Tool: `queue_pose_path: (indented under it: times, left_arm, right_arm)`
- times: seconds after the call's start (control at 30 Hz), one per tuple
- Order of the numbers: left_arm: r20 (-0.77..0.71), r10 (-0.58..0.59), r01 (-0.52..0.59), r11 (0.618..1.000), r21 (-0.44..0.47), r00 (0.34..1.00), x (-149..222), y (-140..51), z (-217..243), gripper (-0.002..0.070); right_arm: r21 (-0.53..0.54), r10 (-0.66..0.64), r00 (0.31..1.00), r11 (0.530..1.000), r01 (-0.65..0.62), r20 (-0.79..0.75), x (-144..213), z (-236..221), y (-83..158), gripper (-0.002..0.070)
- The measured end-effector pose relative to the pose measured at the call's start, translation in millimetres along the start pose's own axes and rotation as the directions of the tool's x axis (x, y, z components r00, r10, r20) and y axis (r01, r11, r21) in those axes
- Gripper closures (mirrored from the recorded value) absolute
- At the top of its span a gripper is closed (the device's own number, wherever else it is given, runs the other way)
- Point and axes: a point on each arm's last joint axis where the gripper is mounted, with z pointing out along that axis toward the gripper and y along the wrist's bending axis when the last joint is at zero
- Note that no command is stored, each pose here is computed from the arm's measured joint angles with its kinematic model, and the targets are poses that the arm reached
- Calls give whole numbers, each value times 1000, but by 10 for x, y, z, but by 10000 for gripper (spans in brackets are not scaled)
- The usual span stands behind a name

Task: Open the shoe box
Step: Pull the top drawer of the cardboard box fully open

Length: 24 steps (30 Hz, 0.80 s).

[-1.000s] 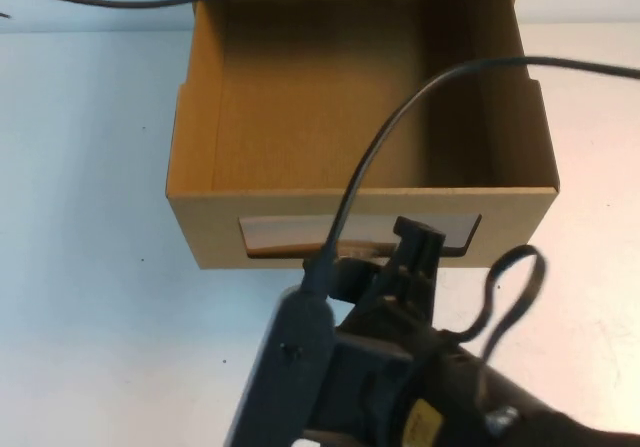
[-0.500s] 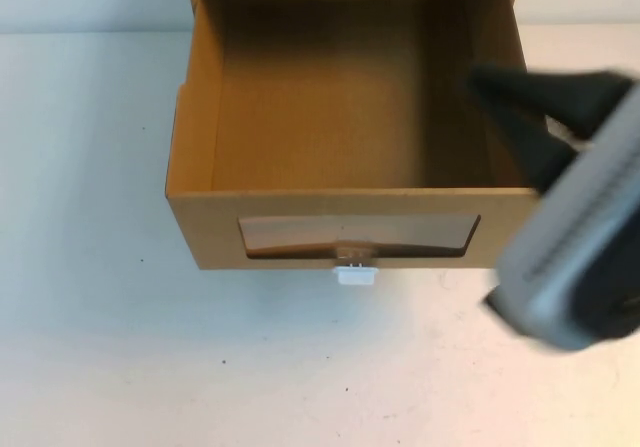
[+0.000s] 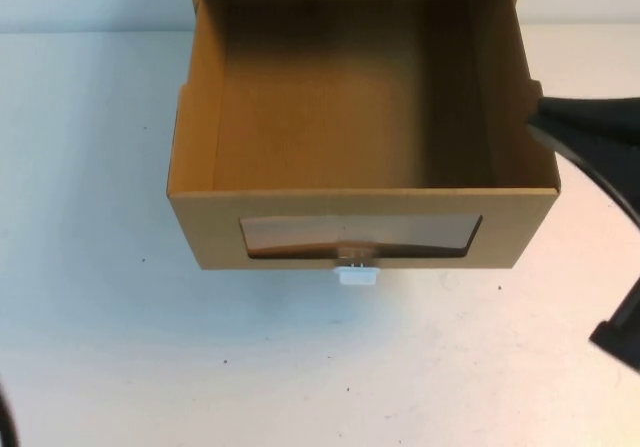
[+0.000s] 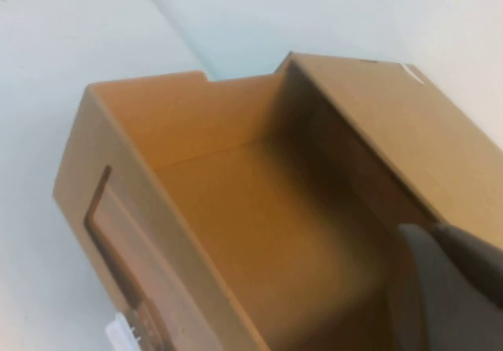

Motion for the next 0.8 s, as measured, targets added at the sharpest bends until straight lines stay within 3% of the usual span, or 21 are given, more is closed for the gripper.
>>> queue_pose_path:
  times: [0.17, 0.43, 0.8]
  left_arm:
    - [60, -24, 29, 996, -82, 998, 621, -80, -19, 680]
    - [-42, -73, 69, 993, -101, 996, 1363, -133, 285, 680]
    - [-50, -84, 78, 991, -106, 995, 1432, -134, 320, 680]
  right_arm:
    - [0, 45, 999, 999, -45, 5, 34, -14, -57, 689]
    - [-32, 40, 999, 999, -41, -20, 256, 168, 69, 689]
    - [38, -146, 985, 989, 143, 91, 159, 172, 16, 689]
